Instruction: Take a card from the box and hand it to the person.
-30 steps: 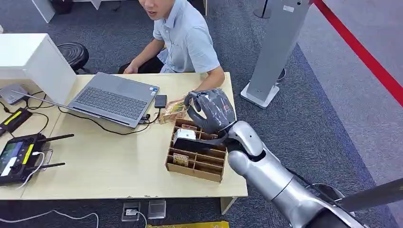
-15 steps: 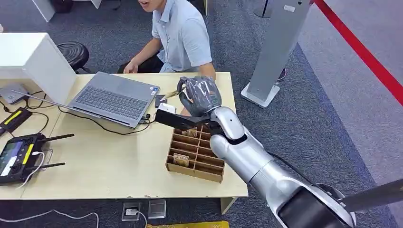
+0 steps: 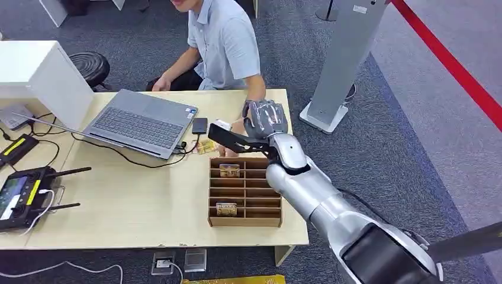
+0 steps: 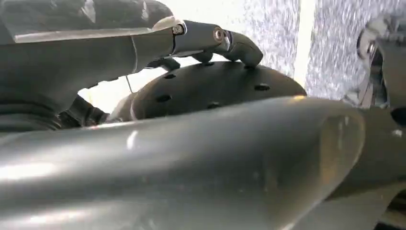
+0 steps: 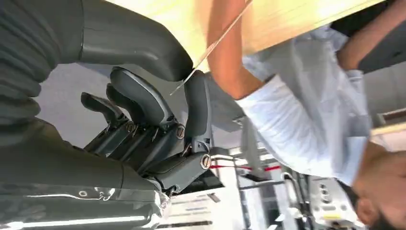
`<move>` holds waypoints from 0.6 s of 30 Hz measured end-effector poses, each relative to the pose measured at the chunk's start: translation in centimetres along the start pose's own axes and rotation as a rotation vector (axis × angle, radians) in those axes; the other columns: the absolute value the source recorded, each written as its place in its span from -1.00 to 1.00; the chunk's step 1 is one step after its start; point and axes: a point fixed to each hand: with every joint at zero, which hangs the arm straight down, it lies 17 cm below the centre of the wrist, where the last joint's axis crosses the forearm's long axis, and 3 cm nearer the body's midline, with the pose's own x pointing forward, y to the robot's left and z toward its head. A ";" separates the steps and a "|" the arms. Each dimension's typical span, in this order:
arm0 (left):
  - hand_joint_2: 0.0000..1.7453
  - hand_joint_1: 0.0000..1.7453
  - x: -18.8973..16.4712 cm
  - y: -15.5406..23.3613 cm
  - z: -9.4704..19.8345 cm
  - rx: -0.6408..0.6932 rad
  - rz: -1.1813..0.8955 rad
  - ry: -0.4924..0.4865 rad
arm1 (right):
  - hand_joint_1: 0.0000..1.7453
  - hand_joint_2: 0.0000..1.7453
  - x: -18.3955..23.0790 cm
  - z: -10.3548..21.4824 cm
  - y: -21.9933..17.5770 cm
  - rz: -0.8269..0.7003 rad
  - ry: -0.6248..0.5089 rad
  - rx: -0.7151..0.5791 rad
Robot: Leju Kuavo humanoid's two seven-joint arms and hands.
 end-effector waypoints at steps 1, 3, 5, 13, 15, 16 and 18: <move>-1.00 -1.00 -0.1 -0.2 0.0 0.022 0.000 -0.004 | 1.00 1.00 -0.3 0.0 0.1 0.007 0.007 0.001; -1.00 -1.00 -0.3 -0.5 0.0 0.047 0.008 -0.004 | 1.00 1.00 -1.0 0.1 0.2 0.016 0.027 0.004; -1.00 -1.00 -0.5 -0.9 0.0 0.053 0.008 -0.003 | 1.00 1.00 -1.6 0.2 0.3 0.016 0.036 0.006; -1.00 -1.00 -0.7 -1.2 0.0 0.057 0.019 -0.004 | -0.58 1.00 -2.1 0.1 0.2 0.016 0.032 0.003; -1.00 -1.00 -0.7 -1.2 0.0 0.061 0.027 -0.003 | -1.00 1.00 -2.0 0.1 0.3 0.022 0.026 0.007; -1.00 -1.00 -0.7 -1.3 0.0 0.060 0.029 -0.002 | -1.00 1.00 -2.0 0.2 0.3 0.024 0.022 0.009; -1.00 -1.00 -0.8 -1.3 0.0 0.059 0.033 -0.001 | -1.00 1.00 -1.9 0.2 0.5 0.025 0.015 0.014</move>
